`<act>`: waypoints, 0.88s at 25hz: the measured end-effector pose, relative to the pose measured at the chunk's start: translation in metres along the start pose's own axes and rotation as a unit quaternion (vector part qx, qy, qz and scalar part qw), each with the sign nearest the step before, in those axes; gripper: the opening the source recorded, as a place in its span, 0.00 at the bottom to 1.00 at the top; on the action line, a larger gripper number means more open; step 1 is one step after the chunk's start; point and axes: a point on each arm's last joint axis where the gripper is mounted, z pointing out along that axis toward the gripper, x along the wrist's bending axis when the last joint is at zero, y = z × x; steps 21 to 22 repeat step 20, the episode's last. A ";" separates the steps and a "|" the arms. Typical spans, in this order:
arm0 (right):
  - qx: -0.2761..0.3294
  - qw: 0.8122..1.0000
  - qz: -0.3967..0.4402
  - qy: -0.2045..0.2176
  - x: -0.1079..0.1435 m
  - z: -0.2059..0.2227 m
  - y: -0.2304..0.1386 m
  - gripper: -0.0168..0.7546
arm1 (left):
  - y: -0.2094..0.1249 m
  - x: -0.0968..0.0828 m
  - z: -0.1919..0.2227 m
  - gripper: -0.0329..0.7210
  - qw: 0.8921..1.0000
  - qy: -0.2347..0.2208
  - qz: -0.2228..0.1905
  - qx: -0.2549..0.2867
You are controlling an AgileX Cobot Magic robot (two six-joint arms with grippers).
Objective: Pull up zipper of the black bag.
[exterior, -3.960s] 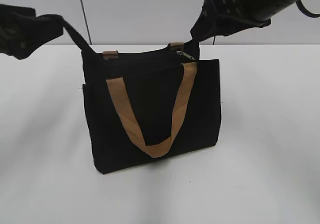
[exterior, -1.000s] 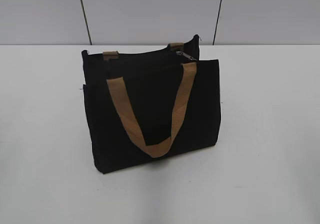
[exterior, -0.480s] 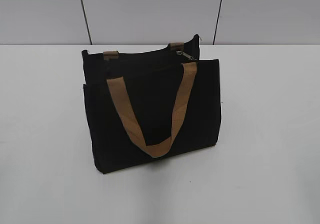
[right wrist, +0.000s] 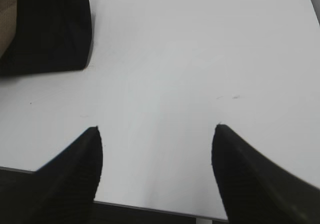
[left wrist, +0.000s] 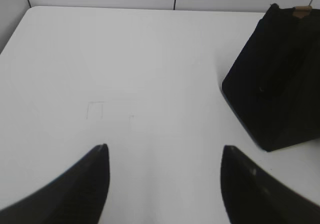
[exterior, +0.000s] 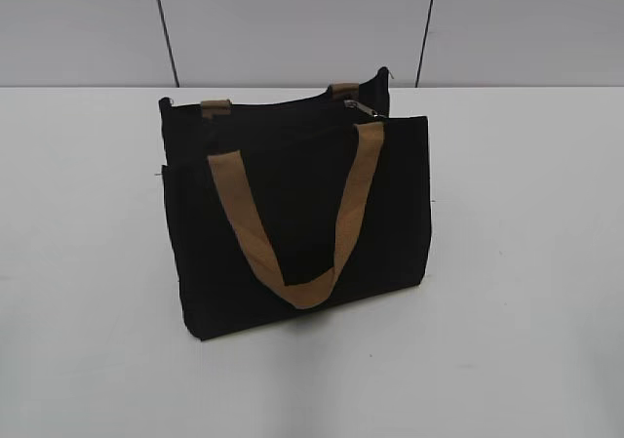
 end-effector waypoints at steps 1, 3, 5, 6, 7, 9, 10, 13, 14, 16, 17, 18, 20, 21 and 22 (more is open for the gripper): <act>0.000 1.000 0.000 0.000 0.000 0.000 0.000 0.71 | 0.000 0.000 0.000 0.74 1.000 0.000 0.000 0.000; 0.001 1.000 0.003 -0.004 -0.001 0.000 0.000 0.71 | 0.000 0.000 0.000 0.74 1.000 0.000 0.000 0.000; 0.002 1.000 0.011 -0.013 -0.002 0.000 0.000 0.71 | 0.000 0.000 0.000 0.74 1.000 0.000 0.000 -0.001; 0.003 1.000 0.017 -0.021 -0.004 0.000 -0.001 0.71 | 0.000 0.000 0.000 0.74 1.000 0.000 0.000 -0.001; 0.003 0.999 0.022 -0.028 -0.005 0.000 -0.001 0.71 | 0.000 0.000 0.000 0.74 1.000 0.000 0.000 -0.001; 0.004 0.999 0.030 -0.038 -0.007 0.000 -0.001 0.71 | 0.000 0.000 0.000 0.74 1.000 0.000 0.000 -0.001; 0.005 0.999 0.032 -0.040 -0.007 0.000 -0.001 0.71 | 0.000 0.000 0.000 0.74 1.000 0.000 0.000 -0.001; 0.004 0.998 0.036 -0.042 -0.008 0.000 -0.001 0.71 | 0.000 0.000 0.000 0.74 1.000 0.000 0.000 -0.001; 0.004 0.998 0.037 -0.042 -0.008 0.000 -0.001 0.71 | 0.000 0.000 0.000 0.73 1.000 0.000 0.000 -0.001; 0.004 0.998 0.037 -0.042 -0.008 0.000 -0.001 0.71 | 0.000 0.000 0.000 0.74 1.000 0.000 0.000 -0.001; 0.003 0.998 0.037 -0.042 -0.008 0.000 -0.001 0.71 | 0.000 0.000 0.000 0.74 1.000 0.000 0.000 -0.001; 0.003 0.998 0.038 -0.042 -0.008 0.000 -0.001 0.71 | 0.000 0.000 0.000 0.74 1.000 0.000 0.000 -0.001; 0.003 0.998 0.038 -0.042 -0.008 0.000 -0.001 0.71 | 0.000 0.000 0.000 0.73 1.000 0.000 0.000 -0.001; 0.003 0.998 0.038 -0.042 -0.008 0.000 -0.001 0.71 | 0.000 0.000 0.000 0.73 1.000 0.000 0.000 -0.001; 0.003 0.998 0.038 -0.042 -0.008 0.000 -0.001 0.71 | 0.000 0.000 0.000 0.73 1.000 0.000 0.000 -0.001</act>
